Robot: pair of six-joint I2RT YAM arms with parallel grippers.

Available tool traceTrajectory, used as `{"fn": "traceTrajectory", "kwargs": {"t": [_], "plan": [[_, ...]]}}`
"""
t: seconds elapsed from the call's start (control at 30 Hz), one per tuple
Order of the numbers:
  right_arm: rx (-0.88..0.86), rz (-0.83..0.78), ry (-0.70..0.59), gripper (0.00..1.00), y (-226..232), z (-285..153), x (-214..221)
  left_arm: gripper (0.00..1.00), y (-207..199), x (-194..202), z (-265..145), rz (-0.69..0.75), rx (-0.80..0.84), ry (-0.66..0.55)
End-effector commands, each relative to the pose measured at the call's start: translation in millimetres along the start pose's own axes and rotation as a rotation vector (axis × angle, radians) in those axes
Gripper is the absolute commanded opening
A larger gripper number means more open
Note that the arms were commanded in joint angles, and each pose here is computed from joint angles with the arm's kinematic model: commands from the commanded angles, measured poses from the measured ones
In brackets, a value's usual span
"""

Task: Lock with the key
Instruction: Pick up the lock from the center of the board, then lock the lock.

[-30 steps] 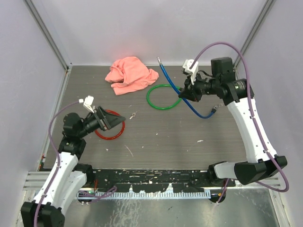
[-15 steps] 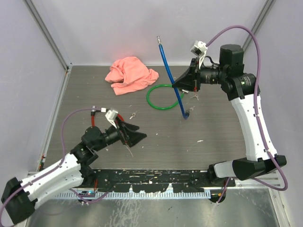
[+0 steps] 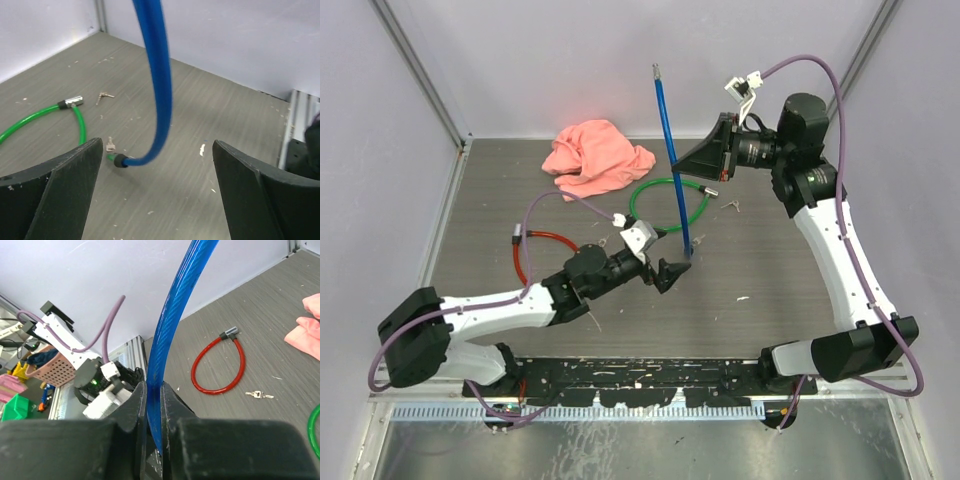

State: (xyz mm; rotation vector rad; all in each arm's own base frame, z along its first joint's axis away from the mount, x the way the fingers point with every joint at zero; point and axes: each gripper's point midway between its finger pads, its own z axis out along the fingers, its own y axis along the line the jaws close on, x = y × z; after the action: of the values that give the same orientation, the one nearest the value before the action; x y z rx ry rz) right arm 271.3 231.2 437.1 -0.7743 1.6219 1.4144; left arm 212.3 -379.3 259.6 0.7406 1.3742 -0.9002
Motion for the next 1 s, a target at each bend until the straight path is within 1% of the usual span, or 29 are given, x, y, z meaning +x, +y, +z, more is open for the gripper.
{"fn": "traceTrajectory", "kwargs": {"t": [0.0,0.13,0.2,0.27,0.3,0.33,0.4,0.47,0.5,0.57,0.63,0.67,0.73,0.8,0.83,0.87,0.97], "plan": [[-0.077,-0.100,-0.069,0.01,39,-7,-25,0.92,13,-53,22,0.026,-0.082,-0.165],[-0.080,-0.087,-0.080,0.01,37,-7,-26,0.88,9,-52,38,0.004,-0.064,-0.162],[-0.084,-0.073,-0.083,0.01,36,-6,-25,0.78,13,-56,45,0.006,-0.087,-0.169],[-0.082,-0.065,-0.085,0.01,34,-6,-25,0.64,16,-61,50,0.021,-0.100,-0.173],[-0.078,-0.063,-0.086,0.01,33,-6,-25,0.60,15,-63,51,0.031,-0.095,-0.175],[-0.070,-0.062,-0.090,0.01,31,-8,-25,0.50,14,-69,50,0.039,-0.085,-0.185],[-0.051,-0.069,-0.100,0.01,27,-11,-26,0.20,11,-79,45,0.045,-0.071,-0.194],[-0.023,-0.075,-0.111,0.04,20,-18,-27,0.03,10,-86,36,0.048,-0.049,-0.178],[-0.011,-0.087,-0.115,0.09,17,-22,-27,0.00,10,-91,30,0.042,-0.034,-0.165],[0.012,-0.112,-0.118,0.27,11,-30,-27,0.00,14,-103,16,0.002,-0.003,-0.147],[0.046,-0.172,-0.122,0.45,6,-39,-25,0.00,17,-119,-2,-0.059,0.062,-0.132],[0.078,-0.187,-0.120,0.52,3,-45,-23,0.00,19,-125,-10,-0.083,0.092,-0.118],[0.132,-0.268,-0.110,0.66,-3,-57,-19,0.00,16,-137,-27,-0.111,0.177,-0.076],[0.178,-0.369,-0.076,0.70,-8,-66,-13,0.00,18,-147,-43,-0.127,0.231,-0.026],[0.201,-0.430,-0.050,0.75,-11,-69,-7,0.00,16,-150,-51,-0.142,0.259,0.011],[0.200,-0.523,-0.019,0.80,-11,-72,0,0.00,15,-152,-58,-0.161,0.281,0.050],[0.227,-0.790,0.061,0.86,-10,-81,7,0.00,3,-156,-78,-0.218,0.383,0.171]]}}
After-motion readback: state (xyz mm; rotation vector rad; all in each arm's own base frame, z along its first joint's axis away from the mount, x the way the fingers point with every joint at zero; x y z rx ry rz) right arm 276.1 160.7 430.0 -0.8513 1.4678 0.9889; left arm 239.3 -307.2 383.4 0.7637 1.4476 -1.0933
